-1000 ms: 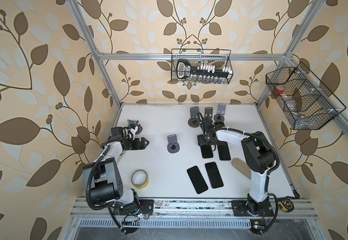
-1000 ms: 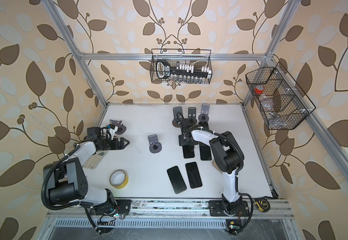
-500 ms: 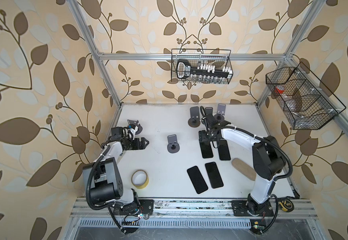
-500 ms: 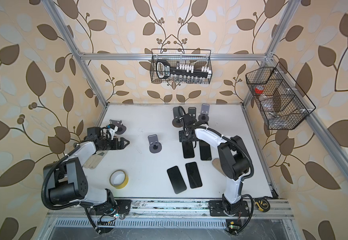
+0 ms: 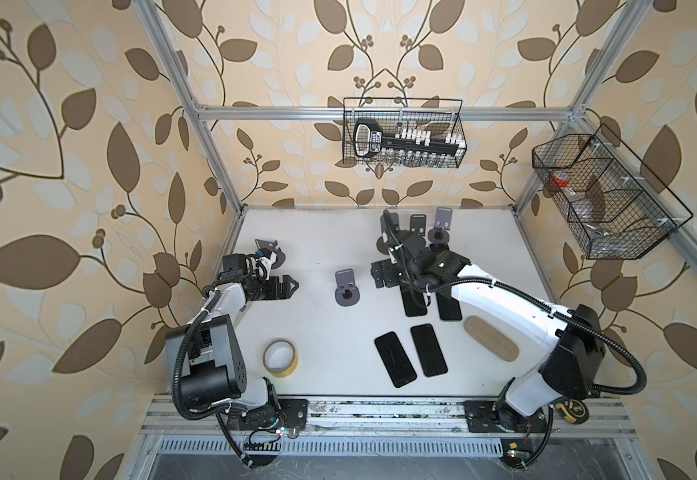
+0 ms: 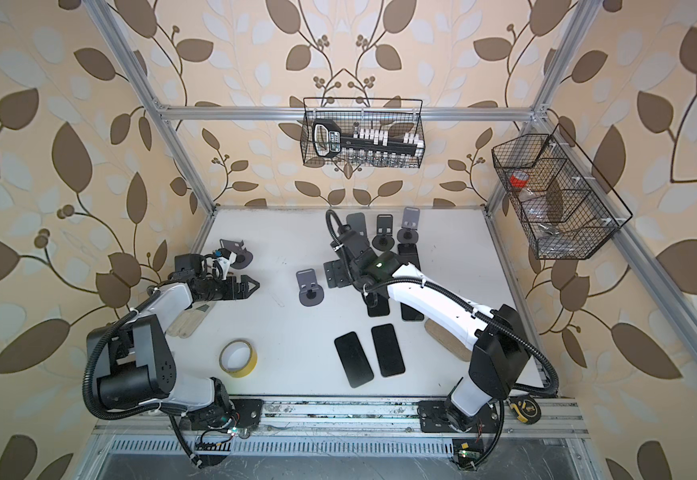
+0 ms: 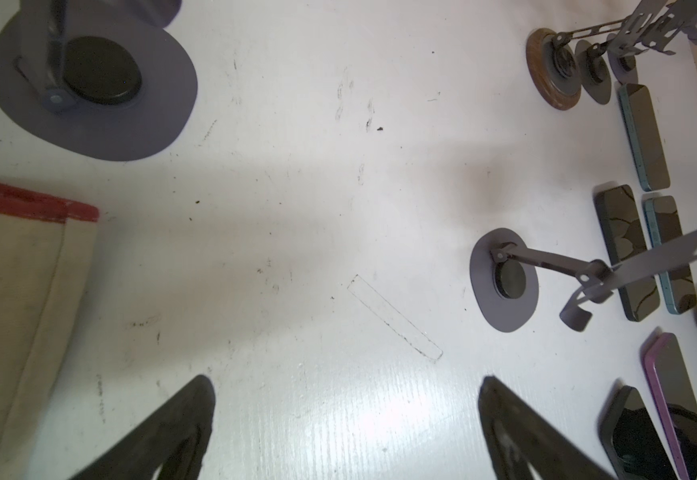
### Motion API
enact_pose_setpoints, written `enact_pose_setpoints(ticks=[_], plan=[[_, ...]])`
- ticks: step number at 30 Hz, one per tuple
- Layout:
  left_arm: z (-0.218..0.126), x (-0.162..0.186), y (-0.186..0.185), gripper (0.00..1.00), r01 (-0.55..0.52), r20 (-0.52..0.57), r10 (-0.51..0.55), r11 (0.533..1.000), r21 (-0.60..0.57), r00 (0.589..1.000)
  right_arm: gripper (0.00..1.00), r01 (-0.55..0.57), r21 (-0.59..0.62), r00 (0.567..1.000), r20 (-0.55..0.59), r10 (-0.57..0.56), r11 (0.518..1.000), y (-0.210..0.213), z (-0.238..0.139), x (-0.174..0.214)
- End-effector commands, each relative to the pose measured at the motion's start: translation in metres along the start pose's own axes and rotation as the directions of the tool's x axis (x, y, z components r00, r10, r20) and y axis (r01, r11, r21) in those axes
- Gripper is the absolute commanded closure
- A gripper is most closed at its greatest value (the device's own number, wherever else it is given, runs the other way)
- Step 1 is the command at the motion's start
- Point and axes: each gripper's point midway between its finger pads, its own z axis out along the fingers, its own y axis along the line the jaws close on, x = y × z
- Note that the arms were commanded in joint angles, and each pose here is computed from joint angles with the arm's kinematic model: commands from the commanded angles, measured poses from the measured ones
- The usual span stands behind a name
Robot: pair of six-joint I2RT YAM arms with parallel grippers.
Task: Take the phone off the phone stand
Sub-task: 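Move the right gripper over the empty purple-based stand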
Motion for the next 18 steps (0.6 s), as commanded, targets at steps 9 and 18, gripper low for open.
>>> enact_pose_setpoints(ticks=[9,18], plan=[[-0.005,-0.005,-0.002,0.01,-0.013,0.022,0.013,1.0,0.015,1.0,0.0,-0.029,-0.055,0.992,0.125,0.035,0.998,0.059,0.018,-0.015],[-0.006,-0.006,-0.002,0.01,-0.016,0.026,0.016,1.0,0.012,1.0,0.0,-0.036,-0.04,0.996,0.084,0.039,0.999,0.077,0.072,-0.003]])
